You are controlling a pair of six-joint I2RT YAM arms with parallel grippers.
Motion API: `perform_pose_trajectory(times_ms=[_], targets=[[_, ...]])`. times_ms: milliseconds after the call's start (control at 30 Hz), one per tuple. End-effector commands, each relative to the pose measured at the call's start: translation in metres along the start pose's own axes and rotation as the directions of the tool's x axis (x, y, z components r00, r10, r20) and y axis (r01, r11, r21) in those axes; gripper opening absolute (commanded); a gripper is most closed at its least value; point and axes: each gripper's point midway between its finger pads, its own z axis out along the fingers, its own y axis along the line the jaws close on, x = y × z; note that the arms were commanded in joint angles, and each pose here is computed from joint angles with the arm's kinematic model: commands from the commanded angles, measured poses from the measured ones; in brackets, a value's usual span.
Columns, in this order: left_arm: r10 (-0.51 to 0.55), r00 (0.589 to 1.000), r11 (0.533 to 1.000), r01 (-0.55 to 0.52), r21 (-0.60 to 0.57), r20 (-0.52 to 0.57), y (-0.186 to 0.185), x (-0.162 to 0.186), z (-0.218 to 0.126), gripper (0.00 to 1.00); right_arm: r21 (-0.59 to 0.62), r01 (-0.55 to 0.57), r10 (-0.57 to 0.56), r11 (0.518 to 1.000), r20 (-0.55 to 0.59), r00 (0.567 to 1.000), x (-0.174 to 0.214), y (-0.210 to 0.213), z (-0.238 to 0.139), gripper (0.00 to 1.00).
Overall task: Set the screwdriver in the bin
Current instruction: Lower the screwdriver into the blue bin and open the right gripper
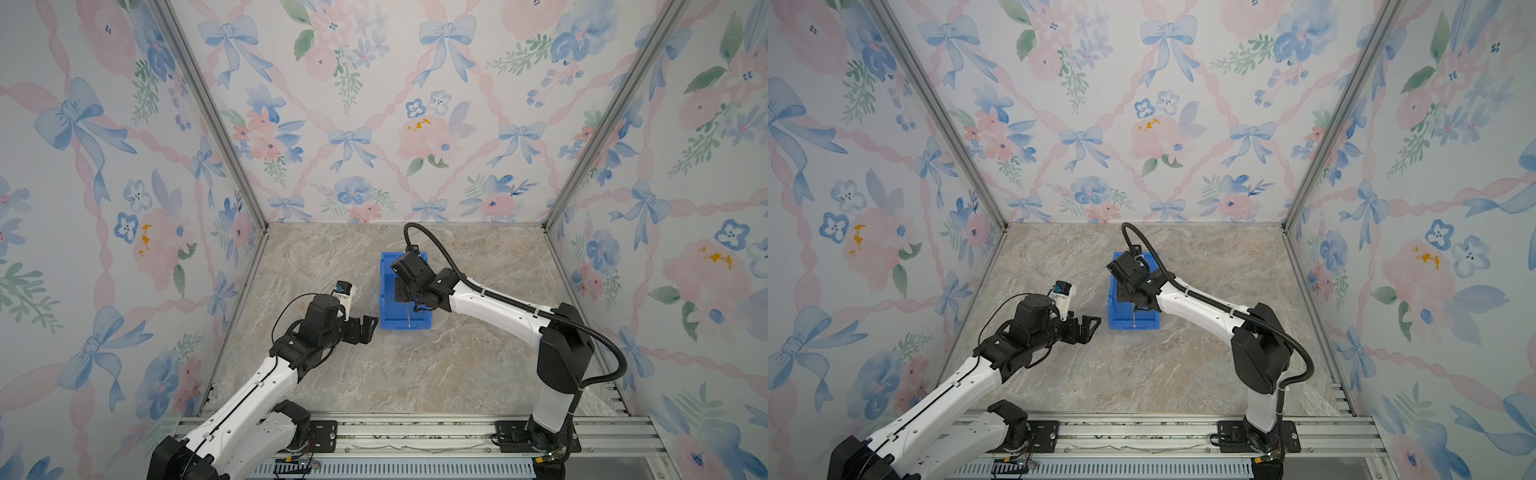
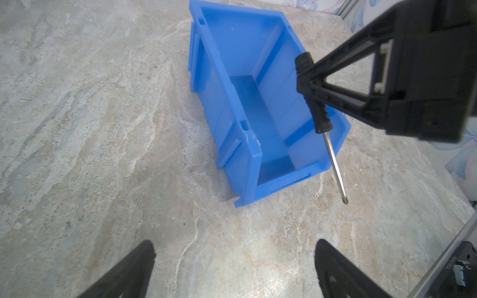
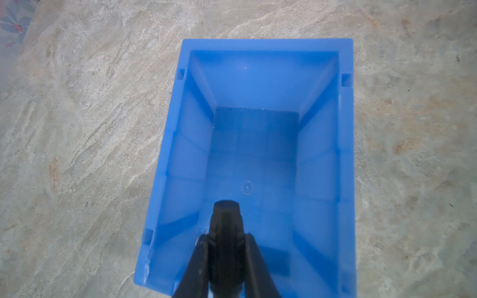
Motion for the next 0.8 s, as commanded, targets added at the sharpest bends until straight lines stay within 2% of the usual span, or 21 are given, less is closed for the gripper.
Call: perform_pose_trajectory(times_ms=[0, 400, 767], targets=[[0.039, 0.999, 0.999, -0.039, 0.025, 0.013, -0.007, 0.002, -0.001, 0.98, 0.019, 0.0, 0.0, 1.0, -0.018, 1.0, -0.008, -0.003, 0.013, 0.0], [0.068, 0.997, 0.997, -0.069, 0.033, 0.031, -0.014, 0.003, -0.006, 0.97, 0.039, -0.058, 0.06, 0.998, -0.053, 0.997, -0.018, -0.006, 0.062, 0.01], [0.083, 0.996, 0.996, -0.084, 0.036, 0.037, -0.017, 0.004, -0.007, 0.97, 0.07, -0.09, 0.097, 0.993, -0.103, 0.99, -0.002, -0.01, 0.099, 0.02]])
